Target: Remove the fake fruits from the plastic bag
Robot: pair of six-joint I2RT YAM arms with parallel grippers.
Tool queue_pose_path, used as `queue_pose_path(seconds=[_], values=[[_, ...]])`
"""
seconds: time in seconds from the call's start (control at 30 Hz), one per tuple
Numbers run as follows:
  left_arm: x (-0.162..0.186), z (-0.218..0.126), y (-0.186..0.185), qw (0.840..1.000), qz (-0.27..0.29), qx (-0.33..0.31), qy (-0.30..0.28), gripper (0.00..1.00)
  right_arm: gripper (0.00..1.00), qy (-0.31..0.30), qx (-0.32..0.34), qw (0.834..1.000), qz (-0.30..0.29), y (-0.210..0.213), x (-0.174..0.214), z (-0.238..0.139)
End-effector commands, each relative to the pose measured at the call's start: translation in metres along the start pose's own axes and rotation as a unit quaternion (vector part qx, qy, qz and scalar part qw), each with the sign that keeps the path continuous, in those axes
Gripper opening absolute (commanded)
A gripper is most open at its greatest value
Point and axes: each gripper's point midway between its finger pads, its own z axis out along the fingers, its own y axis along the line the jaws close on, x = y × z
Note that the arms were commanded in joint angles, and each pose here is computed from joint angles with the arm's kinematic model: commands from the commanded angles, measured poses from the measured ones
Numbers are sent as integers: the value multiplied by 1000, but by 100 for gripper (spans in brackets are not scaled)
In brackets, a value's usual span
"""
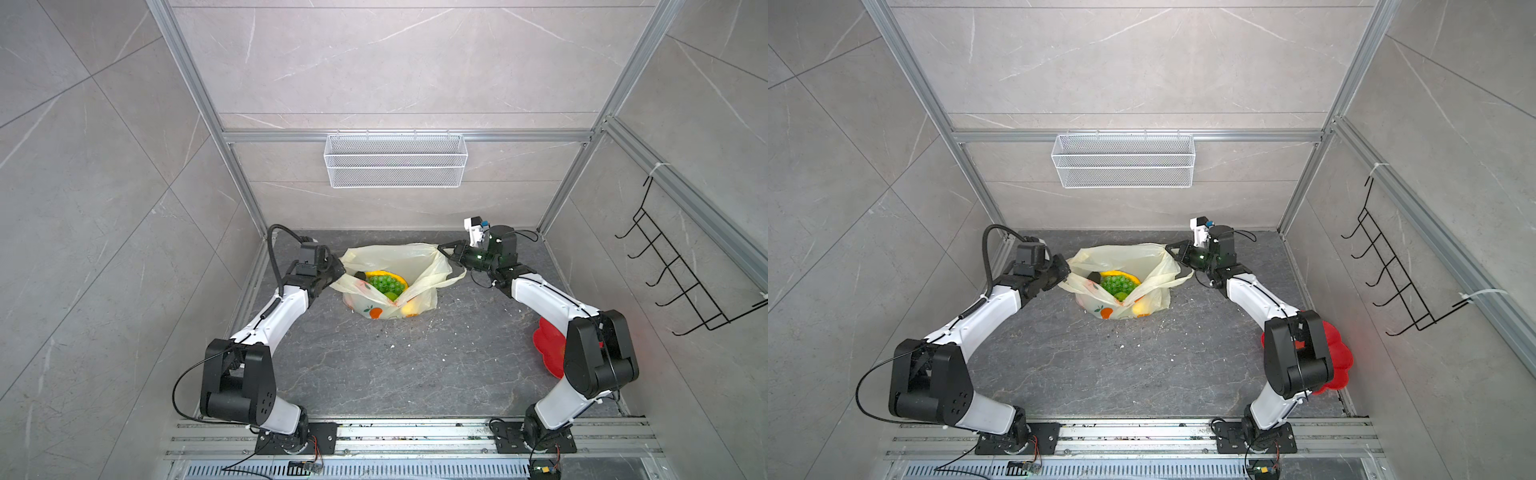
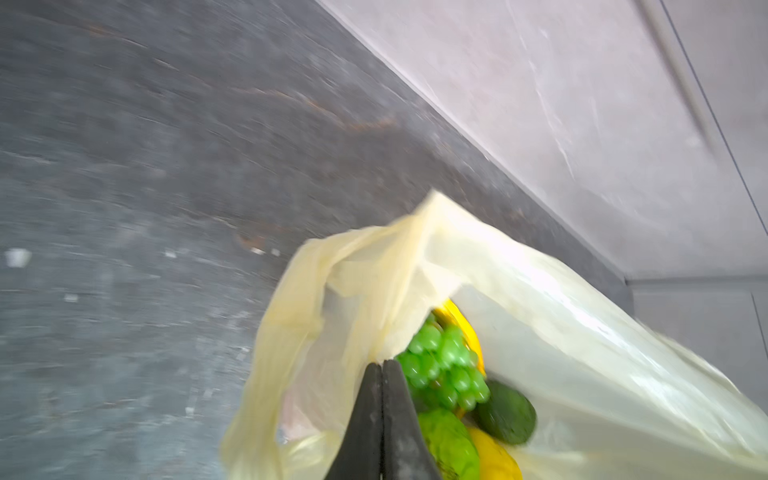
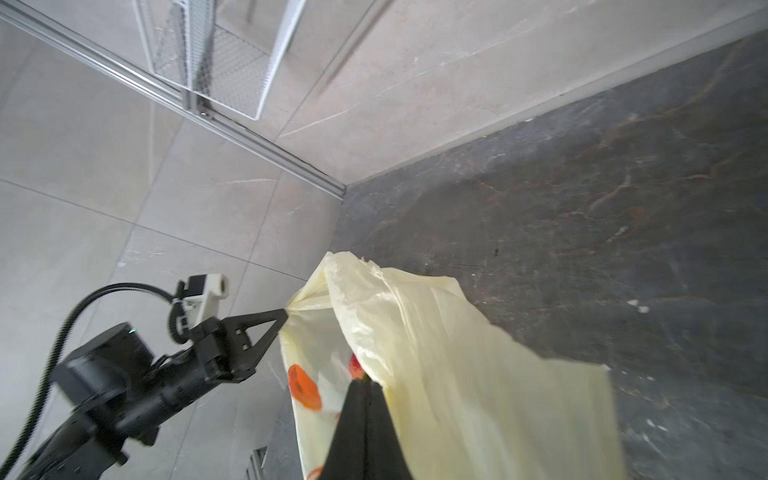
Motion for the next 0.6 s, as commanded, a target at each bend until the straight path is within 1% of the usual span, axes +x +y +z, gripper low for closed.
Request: queue_pose_path(seconds=[0.0, 0.13, 0.23, 0.3, 0.4, 0.47, 0.57], values=[[7, -11, -14, 999, 30, 21, -7, 0, 8, 2, 79, 996, -29, -18, 1, -15], [15, -14, -13, 999, 36, 19, -7, 0, 44, 13, 142, 988, -60, -16, 7, -31], [21, -16, -13, 999, 45, 17, -5, 0, 65, 15, 200, 975, -90, -10, 11, -45], [25, -16, -13, 999, 50, 16, -4, 0, 73, 15, 252, 962, -109, -7, 14, -57], [29, -17, -11, 999, 50, 16, -3, 0, 80, 16, 325, 936, -135, 2, 25, -69], [32, -17, -9, 999, 50, 16, -4, 0, 83, 15, 363, 921, -138, 4, 36, -70], [34, -16, -7, 999, 47, 16, -6, 0, 85, 20, 394, 909, -136, 3, 56, -57]])
